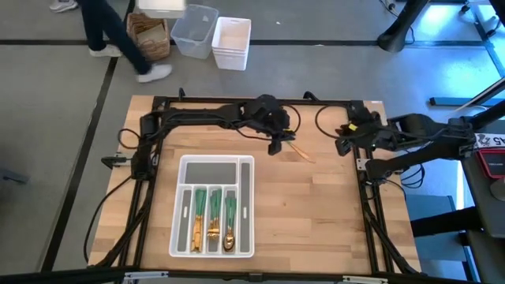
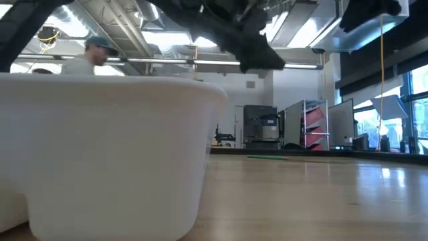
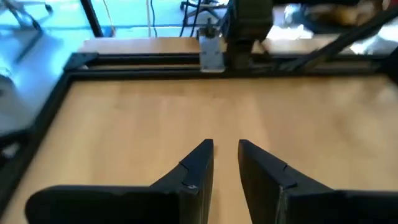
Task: Sort silverware
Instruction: Put the table knife in the silverware tray
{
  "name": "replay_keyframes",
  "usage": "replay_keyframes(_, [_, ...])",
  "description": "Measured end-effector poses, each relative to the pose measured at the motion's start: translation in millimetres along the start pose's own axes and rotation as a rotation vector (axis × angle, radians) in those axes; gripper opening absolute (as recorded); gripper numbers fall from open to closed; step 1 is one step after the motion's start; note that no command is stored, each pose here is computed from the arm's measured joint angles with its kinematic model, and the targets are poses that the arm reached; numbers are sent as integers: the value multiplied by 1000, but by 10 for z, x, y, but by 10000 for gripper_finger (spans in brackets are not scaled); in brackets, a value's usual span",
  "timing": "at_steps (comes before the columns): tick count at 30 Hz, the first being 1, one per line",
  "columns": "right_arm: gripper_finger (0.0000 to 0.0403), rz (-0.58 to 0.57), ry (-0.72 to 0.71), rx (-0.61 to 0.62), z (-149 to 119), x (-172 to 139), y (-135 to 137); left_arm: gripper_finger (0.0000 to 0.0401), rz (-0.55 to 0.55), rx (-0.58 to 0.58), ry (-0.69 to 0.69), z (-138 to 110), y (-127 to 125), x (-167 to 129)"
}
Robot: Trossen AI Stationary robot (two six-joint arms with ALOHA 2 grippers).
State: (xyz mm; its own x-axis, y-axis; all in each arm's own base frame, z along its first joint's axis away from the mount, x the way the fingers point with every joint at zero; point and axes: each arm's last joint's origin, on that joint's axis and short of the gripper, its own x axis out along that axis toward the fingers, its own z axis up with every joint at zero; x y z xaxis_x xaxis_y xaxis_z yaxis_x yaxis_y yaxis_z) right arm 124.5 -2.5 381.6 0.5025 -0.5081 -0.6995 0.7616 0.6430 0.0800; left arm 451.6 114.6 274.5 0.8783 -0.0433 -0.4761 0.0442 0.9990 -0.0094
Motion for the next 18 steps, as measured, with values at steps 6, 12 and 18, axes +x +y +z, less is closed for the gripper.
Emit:
replay_keyframes(6, [110, 71, -5, 120, -269, 312, 35, 68, 25, 36, 84, -282, 228, 312])
replay_keyframes(12, [110, 122, 64, 156, -440, 550, 125, 68, 26, -23, 170, -476, 377, 519])
replay_keyframes(18, [110, 133, 80, 195, -482, 614, 152, 68, -6, 14, 280, -556, 435, 715])
